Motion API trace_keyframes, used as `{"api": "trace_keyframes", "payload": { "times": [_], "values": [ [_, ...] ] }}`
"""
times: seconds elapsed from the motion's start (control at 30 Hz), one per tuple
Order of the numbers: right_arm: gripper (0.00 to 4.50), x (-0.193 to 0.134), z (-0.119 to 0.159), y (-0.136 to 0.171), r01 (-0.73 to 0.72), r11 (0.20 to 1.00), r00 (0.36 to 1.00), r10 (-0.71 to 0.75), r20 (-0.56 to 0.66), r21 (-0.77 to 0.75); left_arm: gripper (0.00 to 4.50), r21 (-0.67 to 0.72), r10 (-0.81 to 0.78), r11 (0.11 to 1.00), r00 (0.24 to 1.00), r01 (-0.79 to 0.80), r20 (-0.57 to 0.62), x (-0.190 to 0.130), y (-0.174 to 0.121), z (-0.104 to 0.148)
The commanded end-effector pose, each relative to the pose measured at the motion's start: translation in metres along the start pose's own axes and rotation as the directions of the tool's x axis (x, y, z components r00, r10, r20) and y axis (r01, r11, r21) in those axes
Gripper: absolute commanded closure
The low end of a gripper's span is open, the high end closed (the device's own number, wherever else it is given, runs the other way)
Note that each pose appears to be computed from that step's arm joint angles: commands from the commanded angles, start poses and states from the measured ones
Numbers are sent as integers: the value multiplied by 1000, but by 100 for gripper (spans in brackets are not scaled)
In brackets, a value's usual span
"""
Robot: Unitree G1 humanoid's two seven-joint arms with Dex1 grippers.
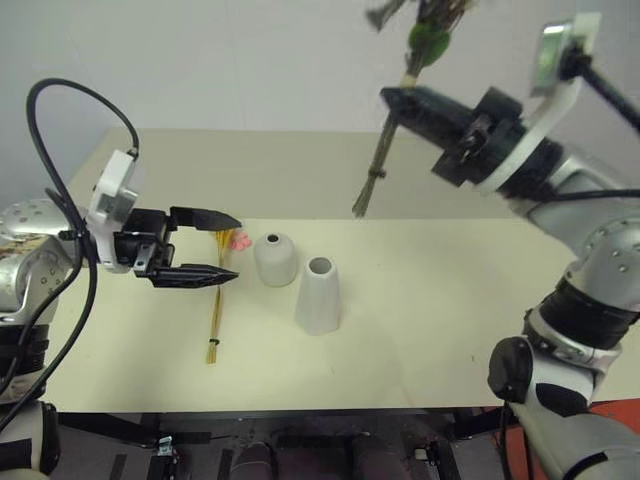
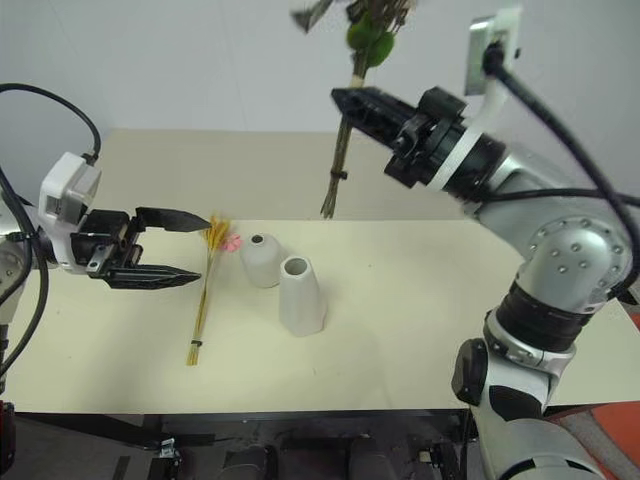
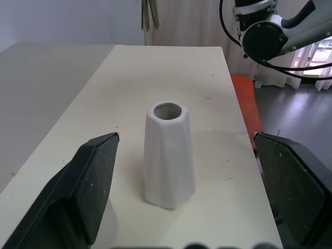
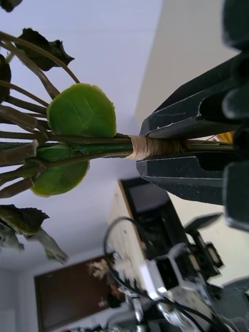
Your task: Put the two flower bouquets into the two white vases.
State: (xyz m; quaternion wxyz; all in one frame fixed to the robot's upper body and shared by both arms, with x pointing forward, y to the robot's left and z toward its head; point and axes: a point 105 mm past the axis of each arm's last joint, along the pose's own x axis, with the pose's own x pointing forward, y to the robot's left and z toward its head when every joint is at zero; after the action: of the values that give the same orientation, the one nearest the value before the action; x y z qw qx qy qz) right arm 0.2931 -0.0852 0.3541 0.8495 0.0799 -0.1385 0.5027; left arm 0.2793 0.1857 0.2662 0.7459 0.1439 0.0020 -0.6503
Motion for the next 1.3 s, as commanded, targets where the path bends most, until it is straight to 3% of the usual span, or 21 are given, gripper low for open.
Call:
{"api": "trace_keyframes", "payload": {
  "times": [0.03, 0.27, 1.3],
  "values": [
    [431, 5, -2, 7, -13, 999, 1000, 14, 18, -49, 0, 47, -2, 999, 1000, 3, -13, -2, 0, 9],
    [431, 16, -31, 16, -49, 999, 998, 49, -33, -12, 0, 44, 0, 999, 1000, 1, -22, -1, -1, 7],
    [431, 17, -84, 16, -37, 999, 993, 38, -109, 5, 0, 40, 31, 999, 999, -30, -40, -6, -1, 4]
  ]
}}
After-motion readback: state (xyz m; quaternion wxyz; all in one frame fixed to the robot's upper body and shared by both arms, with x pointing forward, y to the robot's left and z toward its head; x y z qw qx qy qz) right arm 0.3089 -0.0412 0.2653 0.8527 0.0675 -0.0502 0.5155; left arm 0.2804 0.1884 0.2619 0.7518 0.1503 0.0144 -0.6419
